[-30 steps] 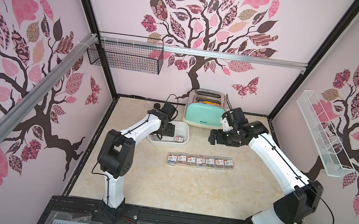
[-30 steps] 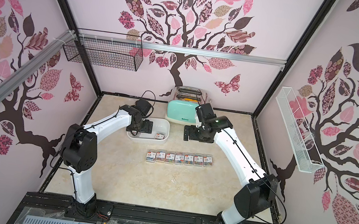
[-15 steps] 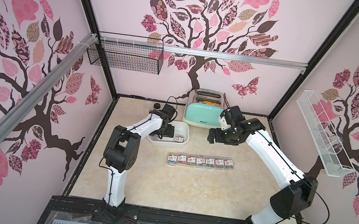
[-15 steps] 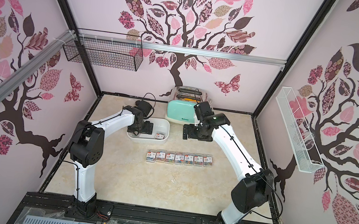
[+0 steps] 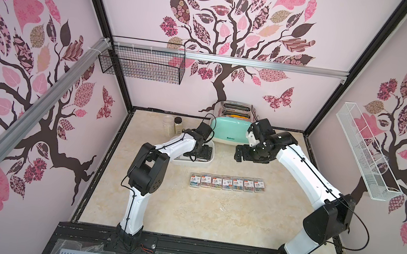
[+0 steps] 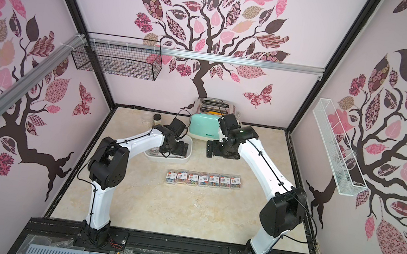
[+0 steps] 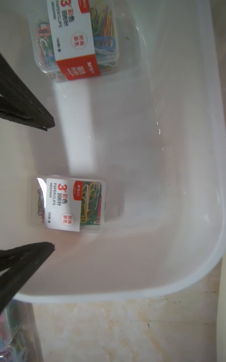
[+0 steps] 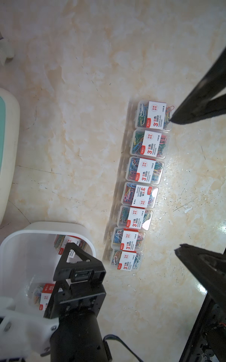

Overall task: Take the paper clips out of the storage box
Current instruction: Pick up the boxed paper clips from the storage box.

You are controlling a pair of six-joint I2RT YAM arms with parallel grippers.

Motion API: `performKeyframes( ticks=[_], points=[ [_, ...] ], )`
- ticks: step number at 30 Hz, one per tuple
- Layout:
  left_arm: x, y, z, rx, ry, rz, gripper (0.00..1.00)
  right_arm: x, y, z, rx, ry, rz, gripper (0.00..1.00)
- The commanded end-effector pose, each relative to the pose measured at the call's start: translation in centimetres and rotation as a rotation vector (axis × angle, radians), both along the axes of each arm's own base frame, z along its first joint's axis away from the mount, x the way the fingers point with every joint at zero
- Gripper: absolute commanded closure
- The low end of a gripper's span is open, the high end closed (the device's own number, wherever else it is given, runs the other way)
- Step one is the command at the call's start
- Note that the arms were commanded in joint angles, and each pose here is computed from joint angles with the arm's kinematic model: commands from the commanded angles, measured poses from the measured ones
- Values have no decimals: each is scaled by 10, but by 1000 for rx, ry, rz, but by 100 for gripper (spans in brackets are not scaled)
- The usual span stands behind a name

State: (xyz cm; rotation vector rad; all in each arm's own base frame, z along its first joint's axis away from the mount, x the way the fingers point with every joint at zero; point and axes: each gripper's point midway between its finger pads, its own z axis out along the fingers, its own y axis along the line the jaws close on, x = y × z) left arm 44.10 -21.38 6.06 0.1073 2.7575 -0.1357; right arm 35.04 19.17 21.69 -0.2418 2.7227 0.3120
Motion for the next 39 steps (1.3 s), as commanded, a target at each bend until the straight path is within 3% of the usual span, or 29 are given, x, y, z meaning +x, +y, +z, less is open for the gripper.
performKeyframes(
  ticks=[1,8,12,15,22,28,31,35,39],
  points=[
    [14,-10,-9,-27,-20,-16,4,6,3,-2,-18,2,12,1],
    [18,-23,-19,-54,-13,-43,2,9,3,-1,-20,2,10,1],
    [21,-15,-32,-12,-2,-12,2,10,5,-3,-18,9,14,1],
    [22,-4,-42,38,21,6,10,10,6,-3,-14,8,17,1],
    [29,7,-39,61,-2,24,43,14,7,0,-16,0,22,1],
    [31,6,-31,55,-23,20,46,15,9,-1,-13,6,26,1],
    [30,9,-29,56,-22,23,40,16,10,0,-13,0,31,1],
    [29,10,-26,54,-32,29,10,17,12,-2,-8,8,34,1],
    [25,13,-18,54,-25,37,8,17,11,-2,-14,10,36,1]
  ],
)
